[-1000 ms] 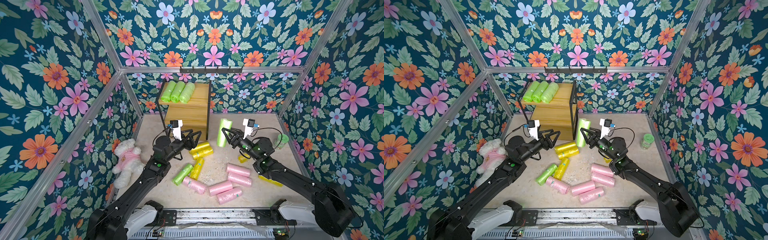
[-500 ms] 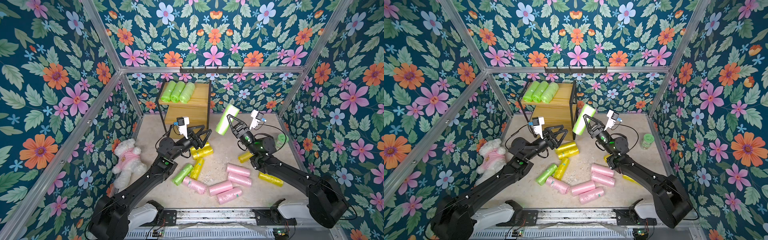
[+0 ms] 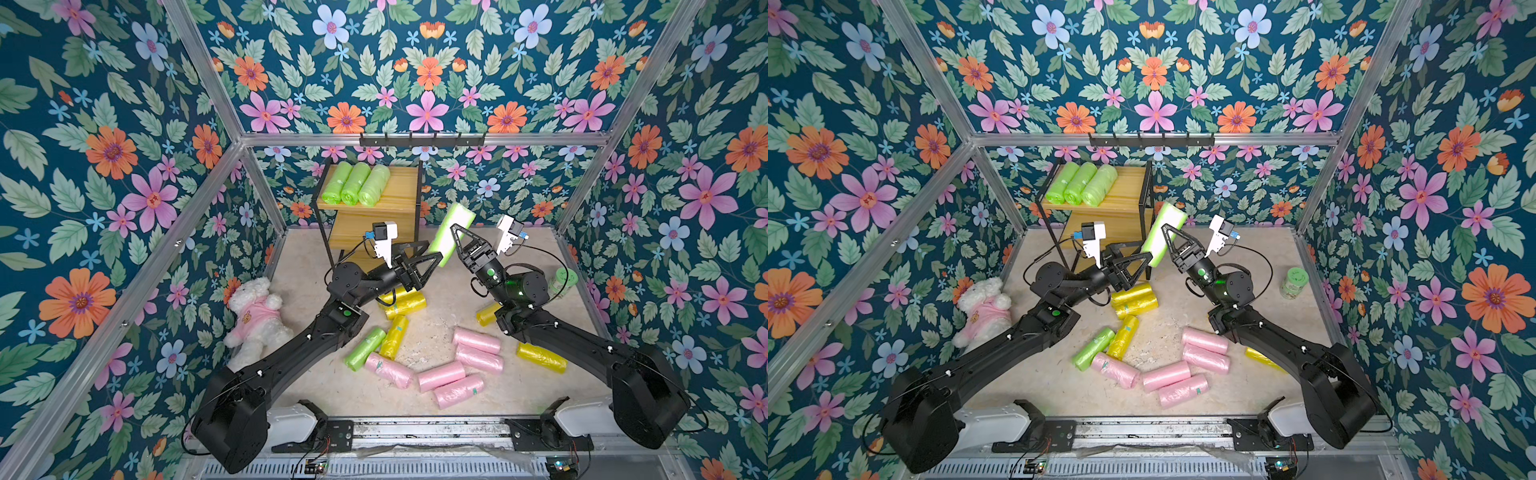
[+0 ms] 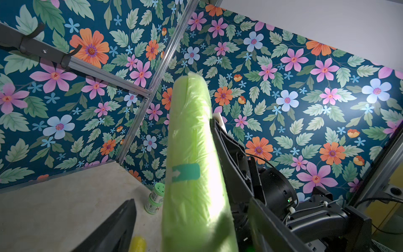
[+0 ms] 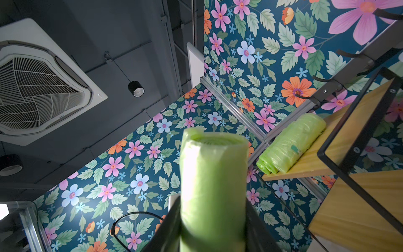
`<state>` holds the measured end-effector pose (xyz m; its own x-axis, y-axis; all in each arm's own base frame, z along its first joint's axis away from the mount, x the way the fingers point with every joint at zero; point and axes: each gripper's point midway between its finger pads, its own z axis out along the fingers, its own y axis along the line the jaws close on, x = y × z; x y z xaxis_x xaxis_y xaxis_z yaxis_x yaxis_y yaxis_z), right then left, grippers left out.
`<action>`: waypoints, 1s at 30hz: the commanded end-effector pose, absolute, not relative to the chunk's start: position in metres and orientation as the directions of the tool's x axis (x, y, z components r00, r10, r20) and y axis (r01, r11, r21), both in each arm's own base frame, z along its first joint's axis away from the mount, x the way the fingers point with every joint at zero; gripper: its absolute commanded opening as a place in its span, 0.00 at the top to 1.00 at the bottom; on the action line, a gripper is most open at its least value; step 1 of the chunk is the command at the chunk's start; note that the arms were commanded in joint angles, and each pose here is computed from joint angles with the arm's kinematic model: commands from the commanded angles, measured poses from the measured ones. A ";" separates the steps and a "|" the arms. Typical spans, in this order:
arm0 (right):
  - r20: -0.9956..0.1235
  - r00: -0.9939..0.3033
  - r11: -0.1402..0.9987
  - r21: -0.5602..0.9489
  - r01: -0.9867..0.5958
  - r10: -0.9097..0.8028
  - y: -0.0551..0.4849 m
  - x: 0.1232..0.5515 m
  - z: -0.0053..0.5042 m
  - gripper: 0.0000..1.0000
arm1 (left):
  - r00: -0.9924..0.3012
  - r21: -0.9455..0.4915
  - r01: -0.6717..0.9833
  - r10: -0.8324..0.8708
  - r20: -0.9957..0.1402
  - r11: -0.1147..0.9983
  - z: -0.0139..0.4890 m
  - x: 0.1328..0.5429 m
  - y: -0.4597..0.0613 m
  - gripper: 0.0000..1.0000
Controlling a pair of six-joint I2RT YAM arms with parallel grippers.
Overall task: Sort the rolls of trash bags by color and place them on the shelf
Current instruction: Pick up the roll of trash bags from the center of the board.
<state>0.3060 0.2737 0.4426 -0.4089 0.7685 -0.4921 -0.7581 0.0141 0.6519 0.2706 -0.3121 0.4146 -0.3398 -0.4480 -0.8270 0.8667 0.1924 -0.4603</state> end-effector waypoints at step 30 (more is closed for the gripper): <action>-0.664 -0.211 0.299 0.567 -0.768 0.718 0.249 0.302 0.429 0.04 | -0.063 -0.205 0.629 -0.214 -0.975 0.750 0.444 0.335 -0.239 0.75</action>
<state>0.2974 0.2510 0.4383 -0.2889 0.7568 -0.5863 -0.7762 0.1733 0.6062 0.3141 -0.2670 0.4496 -0.1202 -0.3158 -0.9412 0.7613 0.5791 -0.2916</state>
